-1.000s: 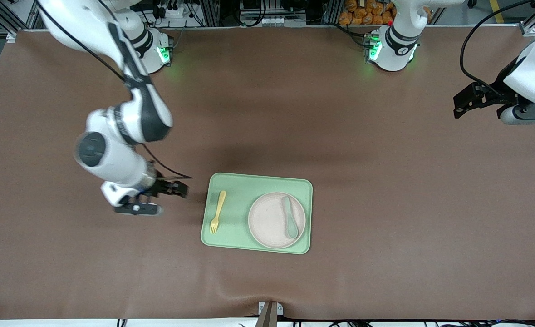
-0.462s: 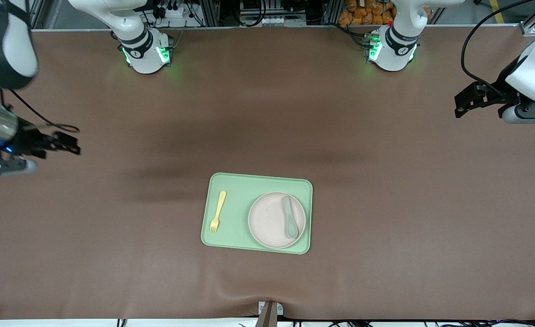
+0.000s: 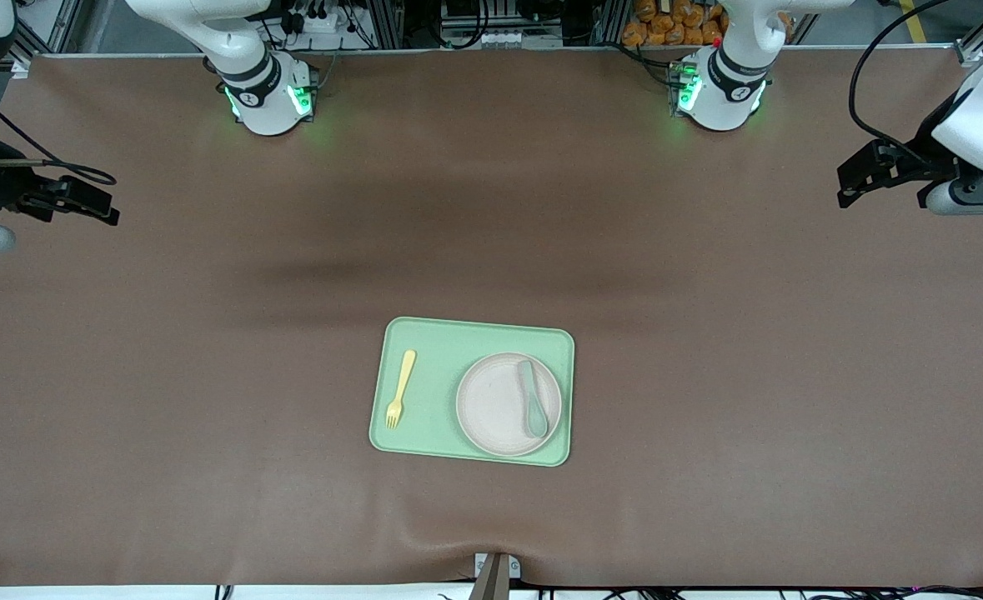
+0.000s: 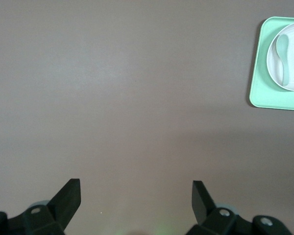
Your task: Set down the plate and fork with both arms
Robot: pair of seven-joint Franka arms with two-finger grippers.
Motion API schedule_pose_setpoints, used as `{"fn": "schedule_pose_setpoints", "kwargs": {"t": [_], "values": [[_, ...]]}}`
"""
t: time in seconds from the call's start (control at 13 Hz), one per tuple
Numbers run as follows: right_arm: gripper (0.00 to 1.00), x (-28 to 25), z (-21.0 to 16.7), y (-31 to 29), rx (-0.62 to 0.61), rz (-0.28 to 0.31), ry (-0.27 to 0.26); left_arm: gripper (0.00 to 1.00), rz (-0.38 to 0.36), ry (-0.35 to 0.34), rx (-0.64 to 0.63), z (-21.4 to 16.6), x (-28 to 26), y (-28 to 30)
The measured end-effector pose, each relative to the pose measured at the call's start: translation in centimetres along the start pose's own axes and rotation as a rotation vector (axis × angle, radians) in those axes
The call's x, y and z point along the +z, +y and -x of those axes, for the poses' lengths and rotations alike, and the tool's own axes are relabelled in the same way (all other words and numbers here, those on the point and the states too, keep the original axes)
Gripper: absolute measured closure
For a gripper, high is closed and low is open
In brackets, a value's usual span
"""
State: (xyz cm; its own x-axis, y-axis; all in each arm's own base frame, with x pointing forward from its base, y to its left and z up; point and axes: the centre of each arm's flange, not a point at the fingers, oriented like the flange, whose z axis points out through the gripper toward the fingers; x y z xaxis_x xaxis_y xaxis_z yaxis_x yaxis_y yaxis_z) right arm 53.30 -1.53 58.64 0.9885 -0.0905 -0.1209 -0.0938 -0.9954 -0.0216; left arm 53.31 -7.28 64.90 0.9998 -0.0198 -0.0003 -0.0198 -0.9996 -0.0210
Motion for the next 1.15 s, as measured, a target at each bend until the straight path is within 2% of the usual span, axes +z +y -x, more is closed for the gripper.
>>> {"fn": "schedule_pose_setpoints", "kwargs": {"t": [0.31,1.15], "values": [[0.00,-0.4,0.0,0.7,-0.066,0.006,0.017,0.00,0.001,0.004,-0.007,0.0,-0.1,-0.4],[0.00,-2.0,0.3,1.6,-0.079,0.021,0.051,0.00,0.001,0.008,-0.022,-0.2,-0.2,-1.2]]}}
